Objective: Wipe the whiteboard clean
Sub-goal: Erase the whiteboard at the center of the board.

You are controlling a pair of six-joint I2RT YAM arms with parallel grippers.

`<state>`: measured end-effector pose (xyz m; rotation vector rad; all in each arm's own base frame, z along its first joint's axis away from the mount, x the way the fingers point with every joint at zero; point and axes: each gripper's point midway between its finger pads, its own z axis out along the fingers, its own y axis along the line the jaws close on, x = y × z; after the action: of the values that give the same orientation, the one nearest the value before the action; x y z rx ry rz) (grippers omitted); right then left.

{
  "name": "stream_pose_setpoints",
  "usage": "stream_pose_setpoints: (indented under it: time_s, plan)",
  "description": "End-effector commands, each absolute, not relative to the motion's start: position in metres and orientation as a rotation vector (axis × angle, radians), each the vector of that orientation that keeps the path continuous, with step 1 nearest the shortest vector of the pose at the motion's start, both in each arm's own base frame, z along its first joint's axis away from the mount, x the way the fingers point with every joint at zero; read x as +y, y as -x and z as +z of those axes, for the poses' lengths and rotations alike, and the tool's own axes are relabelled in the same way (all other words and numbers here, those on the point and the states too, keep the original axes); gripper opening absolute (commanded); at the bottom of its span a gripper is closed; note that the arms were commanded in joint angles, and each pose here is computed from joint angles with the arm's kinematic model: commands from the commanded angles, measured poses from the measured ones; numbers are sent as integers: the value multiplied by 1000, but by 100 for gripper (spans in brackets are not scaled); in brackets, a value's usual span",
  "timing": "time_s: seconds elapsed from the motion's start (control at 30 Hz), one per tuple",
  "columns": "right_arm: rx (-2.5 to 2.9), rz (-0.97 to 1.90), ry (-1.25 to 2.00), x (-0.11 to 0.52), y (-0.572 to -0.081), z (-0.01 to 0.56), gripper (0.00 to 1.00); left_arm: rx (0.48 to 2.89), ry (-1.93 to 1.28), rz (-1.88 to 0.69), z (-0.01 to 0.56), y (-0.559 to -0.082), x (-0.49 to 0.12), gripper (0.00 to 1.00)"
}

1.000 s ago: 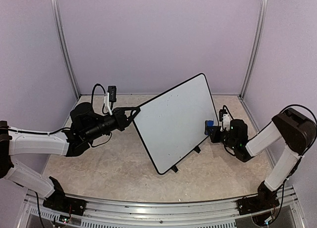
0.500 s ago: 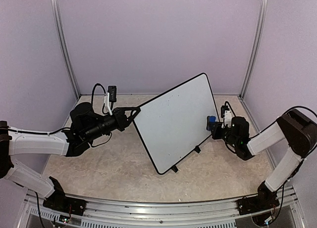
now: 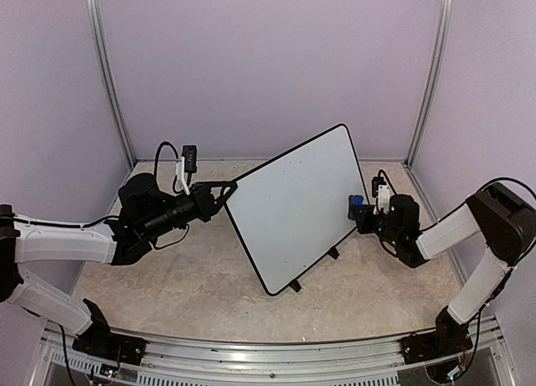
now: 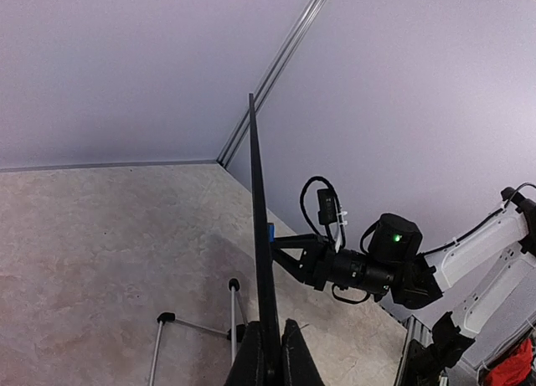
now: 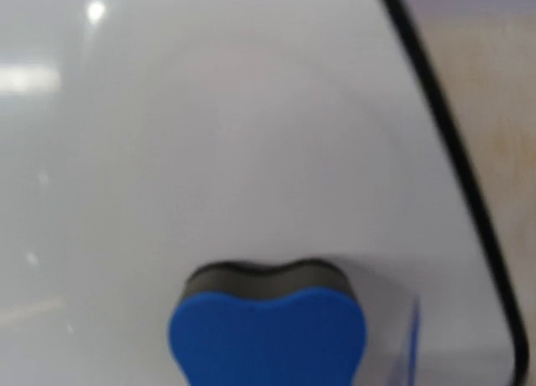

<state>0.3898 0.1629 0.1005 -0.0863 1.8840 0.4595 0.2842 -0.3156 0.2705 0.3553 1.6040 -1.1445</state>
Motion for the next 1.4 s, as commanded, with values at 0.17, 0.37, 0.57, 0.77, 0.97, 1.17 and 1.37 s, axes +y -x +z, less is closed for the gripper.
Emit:
stream_pose_setpoints:
  time_s: [0.17,0.37,0.57,0.77,0.97,1.17,1.37]
  plan:
    - [1752,530,53,158,-413,143,23,1738,-610,-1189,218,-247,-335,0]
    - [1791,647,6,160,-391,104,23,1737,-608,-1185,219,-247,-335,0]
    - [1813,696,-16,158,-374,81,22,1735,-611,-1190,219,-247,-335,0]
    - [1794,624,2,157,-394,105,23,1744,-612,-1190,216,-247,-336,0]
    - [1732,551,15,150,-420,147,23,1742,-609,-1185,217,-248,-335,0]
    - [1764,547,12,146,-416,132,23,1740,-609,-1187,218,-248,-335,0]
    - [1822,588,-24,142,-392,89,23,1738,-611,-1188,218,-247,-335,0]
